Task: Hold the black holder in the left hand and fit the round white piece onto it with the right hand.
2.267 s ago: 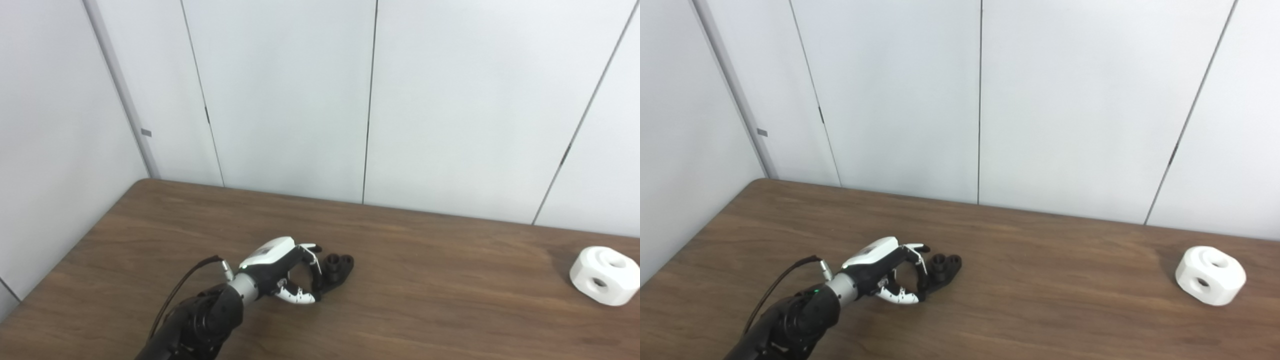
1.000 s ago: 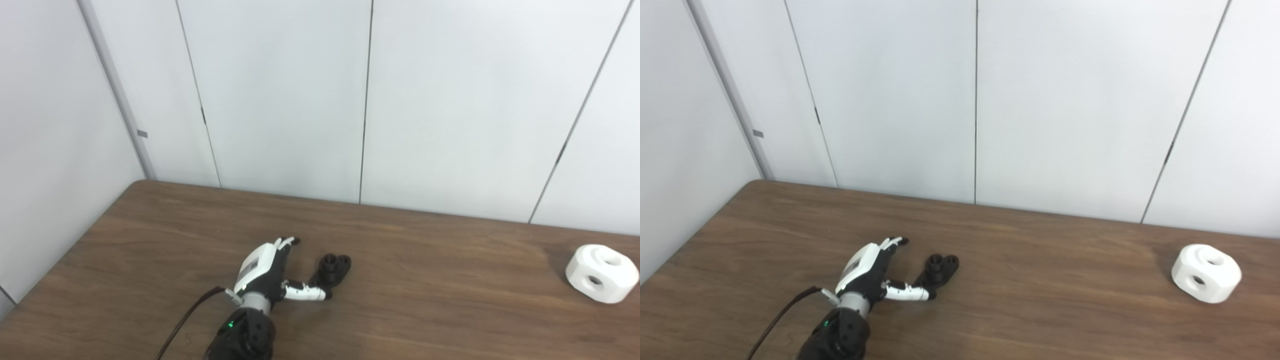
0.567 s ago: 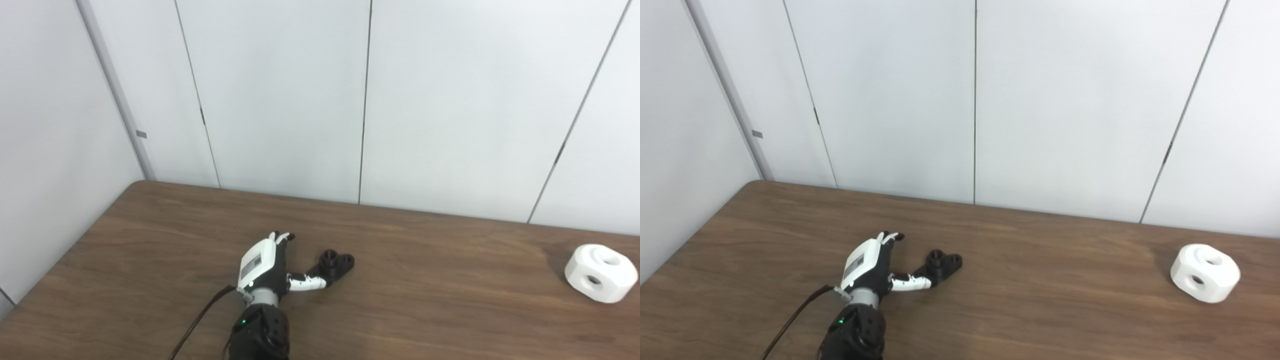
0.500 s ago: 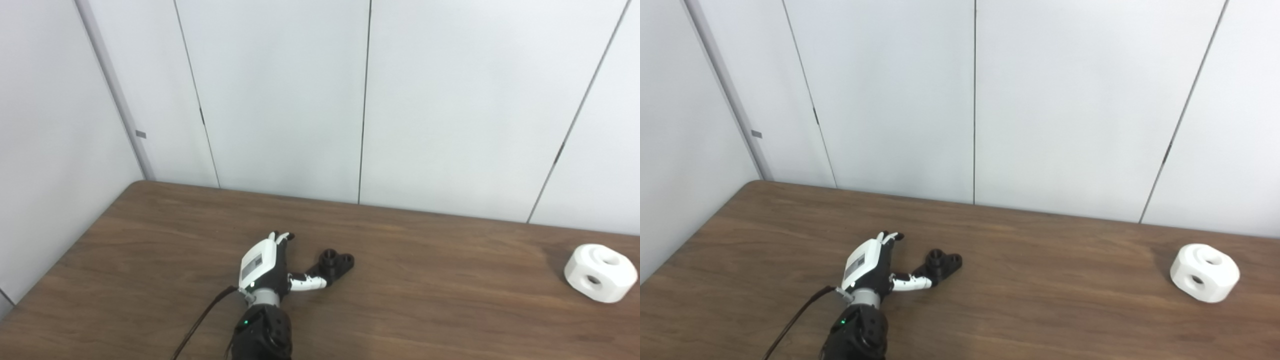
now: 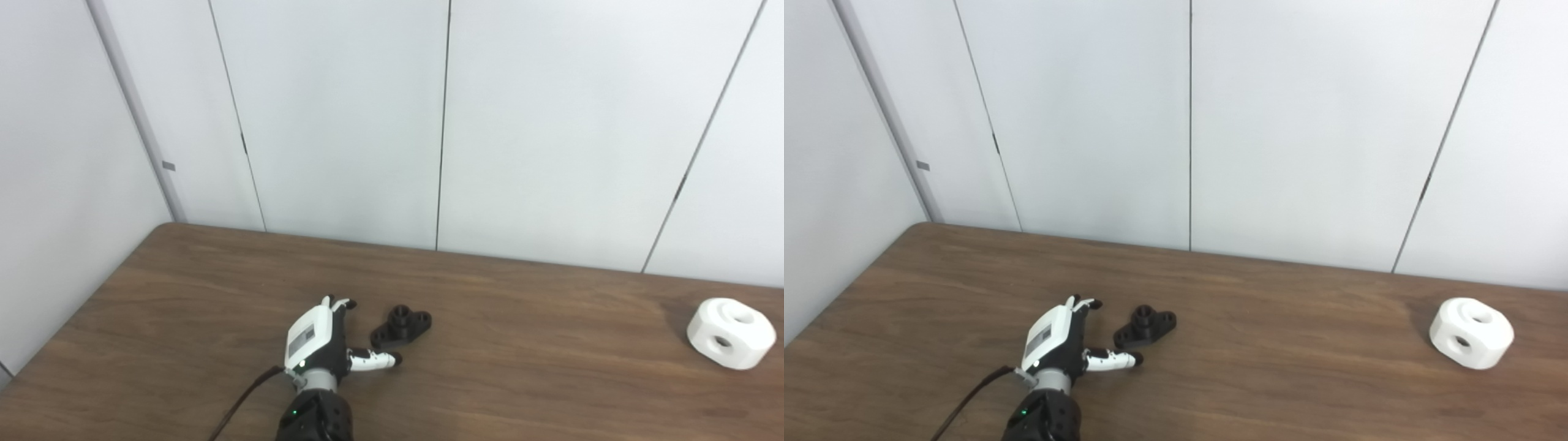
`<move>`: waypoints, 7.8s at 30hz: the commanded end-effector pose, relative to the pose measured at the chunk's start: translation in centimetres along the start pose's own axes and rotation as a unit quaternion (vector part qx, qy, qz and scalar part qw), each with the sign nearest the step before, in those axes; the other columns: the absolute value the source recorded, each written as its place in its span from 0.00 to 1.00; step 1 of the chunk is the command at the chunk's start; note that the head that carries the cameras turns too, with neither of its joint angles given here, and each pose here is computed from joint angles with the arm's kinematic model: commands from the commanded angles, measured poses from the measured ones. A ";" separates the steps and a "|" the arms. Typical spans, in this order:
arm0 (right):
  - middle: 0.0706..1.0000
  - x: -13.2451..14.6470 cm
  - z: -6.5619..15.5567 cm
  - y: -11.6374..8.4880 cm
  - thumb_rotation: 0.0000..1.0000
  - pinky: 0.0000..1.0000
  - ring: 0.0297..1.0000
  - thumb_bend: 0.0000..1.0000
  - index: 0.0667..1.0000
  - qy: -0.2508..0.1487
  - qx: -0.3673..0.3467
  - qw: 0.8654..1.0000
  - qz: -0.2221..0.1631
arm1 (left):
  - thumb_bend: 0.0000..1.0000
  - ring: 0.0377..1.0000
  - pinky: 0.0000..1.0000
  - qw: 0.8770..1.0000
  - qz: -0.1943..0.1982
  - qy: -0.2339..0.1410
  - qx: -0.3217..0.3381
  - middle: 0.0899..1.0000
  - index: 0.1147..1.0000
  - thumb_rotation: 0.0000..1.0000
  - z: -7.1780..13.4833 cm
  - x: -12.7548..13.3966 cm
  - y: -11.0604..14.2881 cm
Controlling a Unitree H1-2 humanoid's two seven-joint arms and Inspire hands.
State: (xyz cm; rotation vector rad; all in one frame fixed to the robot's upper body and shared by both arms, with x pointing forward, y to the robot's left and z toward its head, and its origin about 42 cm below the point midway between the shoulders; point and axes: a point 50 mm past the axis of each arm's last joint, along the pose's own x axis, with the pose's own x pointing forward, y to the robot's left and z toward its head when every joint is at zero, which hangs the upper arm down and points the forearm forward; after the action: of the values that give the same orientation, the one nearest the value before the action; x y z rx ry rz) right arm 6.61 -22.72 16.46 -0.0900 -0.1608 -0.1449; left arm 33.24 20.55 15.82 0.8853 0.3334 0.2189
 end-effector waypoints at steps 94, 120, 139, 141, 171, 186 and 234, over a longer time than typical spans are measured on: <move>0.68 -0.6 0.8 1.9 0.65 0.56 0.69 0.36 0.68 -0.023 0.019 0.999 -0.026 | 0.96 0.99 1.00 0.954 -0.178 -0.190 0.149 1.00 0.82 0.07 0.1 12.2 5.9; 0.67 -2.3 1.5 2.3 0.65 0.51 0.65 0.33 0.67 -0.018 0.017 0.999 -0.028 | 0.96 1.00 0.99 0.936 -0.215 -0.239 0.146 1.00 0.79 0.06 2.0 13.0 3.2; 0.71 -2.3 1.6 2.4 0.66 0.59 0.72 0.31 0.70 -0.020 0.022 0.999 -0.031 | 0.52 0.88 0.81 0.943 -0.104 -0.261 0.176 0.77 0.41 0.04 1.4 13.0 2.4; 0.71 -2.3 1.6 2.4 0.66 0.60 0.72 0.31 0.71 -0.022 0.021 0.999 -0.032 | 0.52 0.87 0.78 0.942 -0.105 -0.263 0.178 0.77 0.41 0.04 1.3 12.9 2.4; 0.70 1.0 1.5 2.6 0.60 0.56 0.72 0.25 0.70 -0.062 0.043 0.997 -0.017 | 0.52 0.85 0.74 0.931 -0.132 -0.309 0.144 0.78 0.41 0.04 2.6 3.1 0.5; 0.70 1.5 1.5 3.1 0.53 0.58 0.71 0.45 0.69 -0.055 0.031 0.998 -0.016 | 0.52 0.84 0.73 0.918 -0.162 -0.342 0.119 0.77 0.41 0.04 2.6 -2.4 -3.6; 1.00 26.5 10.9 -14.1 0.64 0.72 0.98 1.00 0.98 0.074 -0.490 0.867 -0.053 | 0.52 0.84 0.77 0.913 -0.188 -0.346 0.102 0.81 0.42 0.04 1.5 1.1 -1.2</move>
State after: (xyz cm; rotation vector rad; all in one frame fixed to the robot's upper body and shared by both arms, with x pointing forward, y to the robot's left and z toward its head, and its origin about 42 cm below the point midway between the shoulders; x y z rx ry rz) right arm 28.35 -38.78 30.77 -1.0596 0.1315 -0.3046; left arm 35.21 18.89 15.85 1.0236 -0.1722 -0.4673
